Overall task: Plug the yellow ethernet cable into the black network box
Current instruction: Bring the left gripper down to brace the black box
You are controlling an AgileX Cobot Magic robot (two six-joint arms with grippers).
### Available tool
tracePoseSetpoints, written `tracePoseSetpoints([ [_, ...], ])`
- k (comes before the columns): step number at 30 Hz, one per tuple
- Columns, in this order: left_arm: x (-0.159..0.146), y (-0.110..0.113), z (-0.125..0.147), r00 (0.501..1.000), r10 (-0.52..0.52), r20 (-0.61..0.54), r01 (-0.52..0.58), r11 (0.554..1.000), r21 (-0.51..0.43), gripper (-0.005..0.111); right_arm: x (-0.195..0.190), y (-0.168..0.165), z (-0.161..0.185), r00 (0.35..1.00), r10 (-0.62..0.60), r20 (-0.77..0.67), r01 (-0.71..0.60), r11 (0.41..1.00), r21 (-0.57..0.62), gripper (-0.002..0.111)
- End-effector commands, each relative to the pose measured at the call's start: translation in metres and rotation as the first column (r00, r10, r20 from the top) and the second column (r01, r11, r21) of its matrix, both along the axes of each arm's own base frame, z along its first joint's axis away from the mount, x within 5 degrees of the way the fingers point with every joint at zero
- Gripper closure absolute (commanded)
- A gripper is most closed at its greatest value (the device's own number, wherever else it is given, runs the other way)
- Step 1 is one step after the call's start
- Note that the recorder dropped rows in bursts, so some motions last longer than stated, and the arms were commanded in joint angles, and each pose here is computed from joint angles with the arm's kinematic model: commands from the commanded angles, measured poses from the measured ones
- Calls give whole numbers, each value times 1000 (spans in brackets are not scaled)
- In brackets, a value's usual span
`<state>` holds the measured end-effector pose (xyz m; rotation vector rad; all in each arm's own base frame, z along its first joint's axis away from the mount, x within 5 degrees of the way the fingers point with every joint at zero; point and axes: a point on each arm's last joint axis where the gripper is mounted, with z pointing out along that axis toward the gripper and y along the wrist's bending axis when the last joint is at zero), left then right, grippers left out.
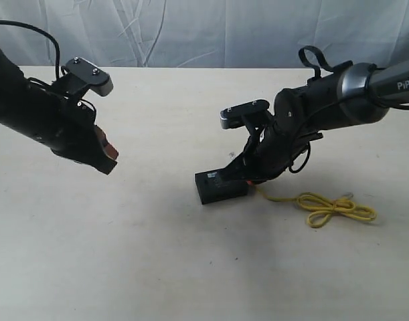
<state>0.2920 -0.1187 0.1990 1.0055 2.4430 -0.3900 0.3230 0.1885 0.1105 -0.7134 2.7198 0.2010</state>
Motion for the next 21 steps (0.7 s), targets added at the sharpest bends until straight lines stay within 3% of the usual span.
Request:
tracePoseSetpoints([
  [1, 1, -6, 1, 1000, -29, 10, 29, 999, -41, 107, -1, 2, 6, 1000, 3, 4, -3, 1000, 9, 109],
  [4, 19, -22, 2, 994, -108, -20, 104, 986, -130, 107, 0, -15, 43, 999, -27, 27, 26, 999, 26, 109],
  [6, 44, -32, 1, 990, -142, -28, 136, 980, -146, 107, 0, -40, 63, 997, -73, 3, 73, 997, 16, 109],
  [8, 67, -44, -1, 978, -208, 6, 207, 967, -147, 107, -9, -50, 71, 999, -43, -14, 43, 999, -7, 109],
  [13, 96, -83, -31, 938, -345, -42, 332, 925, -185, 107, -61, -31, 45, 990, 96, -102, -102, 993, -54, 109],
  [17, 100, -104, -49, 902, -429, -38, 412, 885, -215, 107, -79, -9, 40, 979, 191, -75, -195, 980, -50, 109],
  [21, 101, -115, -62, 887, -458, -64, 425, 861, -279, 107, -88, 8, 40, 969, 243, -48, -245, 969, -34, 109],
])
